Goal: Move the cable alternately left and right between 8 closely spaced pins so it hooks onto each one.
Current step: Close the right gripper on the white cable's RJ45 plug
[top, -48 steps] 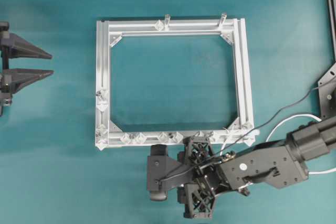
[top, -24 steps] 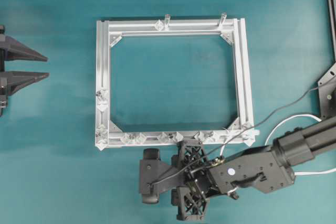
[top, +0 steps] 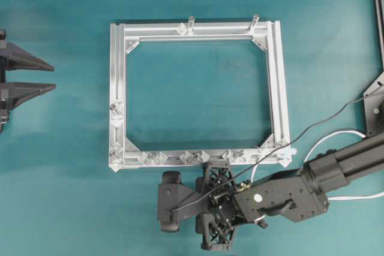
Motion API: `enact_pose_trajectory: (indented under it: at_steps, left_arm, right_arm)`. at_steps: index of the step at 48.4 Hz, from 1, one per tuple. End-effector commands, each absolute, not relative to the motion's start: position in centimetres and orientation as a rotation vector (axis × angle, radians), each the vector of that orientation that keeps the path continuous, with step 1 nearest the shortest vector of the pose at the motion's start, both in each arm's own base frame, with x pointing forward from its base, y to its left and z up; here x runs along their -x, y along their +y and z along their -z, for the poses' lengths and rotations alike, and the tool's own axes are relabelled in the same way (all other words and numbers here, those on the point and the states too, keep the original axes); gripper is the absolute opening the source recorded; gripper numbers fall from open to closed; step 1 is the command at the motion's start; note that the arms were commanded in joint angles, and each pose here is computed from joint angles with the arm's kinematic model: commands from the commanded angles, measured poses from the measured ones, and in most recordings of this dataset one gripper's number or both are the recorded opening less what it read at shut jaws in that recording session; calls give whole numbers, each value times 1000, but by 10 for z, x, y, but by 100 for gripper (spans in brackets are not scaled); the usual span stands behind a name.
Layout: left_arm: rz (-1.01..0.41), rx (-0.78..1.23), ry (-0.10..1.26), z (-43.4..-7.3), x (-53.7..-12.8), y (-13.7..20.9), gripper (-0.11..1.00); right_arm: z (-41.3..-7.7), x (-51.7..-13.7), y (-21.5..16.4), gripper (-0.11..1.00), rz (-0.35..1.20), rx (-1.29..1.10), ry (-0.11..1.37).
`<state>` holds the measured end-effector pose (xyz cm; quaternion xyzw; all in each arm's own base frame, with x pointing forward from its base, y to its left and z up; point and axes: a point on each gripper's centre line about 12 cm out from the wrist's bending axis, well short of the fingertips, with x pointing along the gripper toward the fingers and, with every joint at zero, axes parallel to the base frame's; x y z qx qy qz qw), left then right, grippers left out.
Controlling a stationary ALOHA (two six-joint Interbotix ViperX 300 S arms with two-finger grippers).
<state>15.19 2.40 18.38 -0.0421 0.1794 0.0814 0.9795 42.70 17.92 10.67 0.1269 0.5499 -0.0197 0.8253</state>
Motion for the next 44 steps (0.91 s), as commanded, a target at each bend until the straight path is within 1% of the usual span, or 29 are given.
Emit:
enact_pose_trajectory:
  at_steps: [1,7,12,15,18,20,32,44]
  left_arm:
    - [-163,82,349,-188,-154,24,57]
    - [-163,82,349,-188,-154,24,57]
    - [-163,82,351,-187,-154,24,57]
    - [-163,82,349,-188,-154,24,57]
    - [-163,85,349,-188,-154,24,57]
    - [-163,83,349,-188,-154,24,57]
    - [-163,83,349,-188,-154,24,57]
    - [-163,84,355,-186,-153,24,57]
  right_arm:
    - [-120,-432,184,54,24,-280,1135]
    - [-117,-432,184,53,24,-276,1137]
    - [-116,-432,184,46,25,-276,1138]
    - [-116,-432,184,38,26,-275,1141]
    - [-116,-432,183,25,28,-274,1144]
    - [-116,-432,183,19,28,-273,1145]
    - [-119,-434,185,19,26,-274,1141]
    - [-130,-437,186,19,36,-270,1149]
